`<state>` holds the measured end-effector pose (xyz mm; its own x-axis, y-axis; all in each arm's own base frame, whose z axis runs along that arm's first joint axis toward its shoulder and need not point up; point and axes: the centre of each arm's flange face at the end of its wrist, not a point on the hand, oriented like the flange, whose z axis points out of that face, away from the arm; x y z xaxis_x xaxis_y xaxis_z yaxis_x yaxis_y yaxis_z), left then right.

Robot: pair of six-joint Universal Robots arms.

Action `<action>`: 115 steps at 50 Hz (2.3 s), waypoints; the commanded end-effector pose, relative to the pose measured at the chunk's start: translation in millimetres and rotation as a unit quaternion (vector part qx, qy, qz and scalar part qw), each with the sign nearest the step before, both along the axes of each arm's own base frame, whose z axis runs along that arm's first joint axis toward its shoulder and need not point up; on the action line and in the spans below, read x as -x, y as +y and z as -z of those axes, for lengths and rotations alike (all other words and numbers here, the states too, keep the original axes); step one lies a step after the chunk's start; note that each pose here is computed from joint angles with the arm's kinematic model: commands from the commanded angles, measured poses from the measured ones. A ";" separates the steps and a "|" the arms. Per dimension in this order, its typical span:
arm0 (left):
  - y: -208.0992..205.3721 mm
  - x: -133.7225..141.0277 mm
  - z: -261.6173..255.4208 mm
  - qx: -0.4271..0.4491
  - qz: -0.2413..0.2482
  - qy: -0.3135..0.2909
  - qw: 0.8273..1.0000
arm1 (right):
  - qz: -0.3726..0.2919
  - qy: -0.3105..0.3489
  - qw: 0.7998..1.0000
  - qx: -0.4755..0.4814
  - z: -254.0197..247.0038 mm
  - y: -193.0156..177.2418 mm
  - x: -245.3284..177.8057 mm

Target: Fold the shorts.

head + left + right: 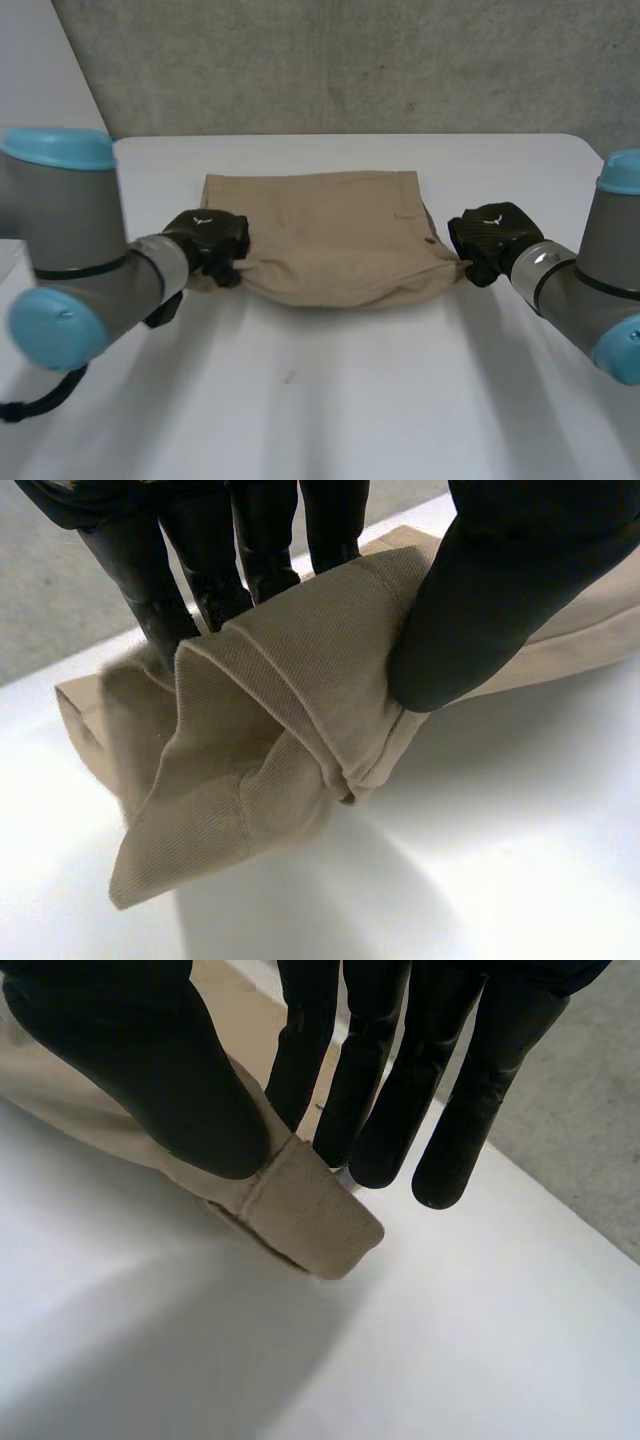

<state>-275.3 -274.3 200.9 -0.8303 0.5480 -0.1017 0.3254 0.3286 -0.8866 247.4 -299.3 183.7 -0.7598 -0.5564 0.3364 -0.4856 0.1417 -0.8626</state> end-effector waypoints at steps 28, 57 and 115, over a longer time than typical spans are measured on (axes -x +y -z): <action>53.4 -49.9 28.0 -0.158 0.013 0.015 0.987 | -0.048 0.047 0.996 -0.053 0.3 63.6 -1.0; 91.6 -44.1 -20.5 -0.104 0.030 0.017 0.994 | -0.048 0.064 0.996 -0.030 -22.8 71.3 6.1; -105.1 -10.4 50.5 -0.008 -0.096 0.062 0.993 | -0.036 0.105 0.977 0.179 43.9 -47.6 -63.4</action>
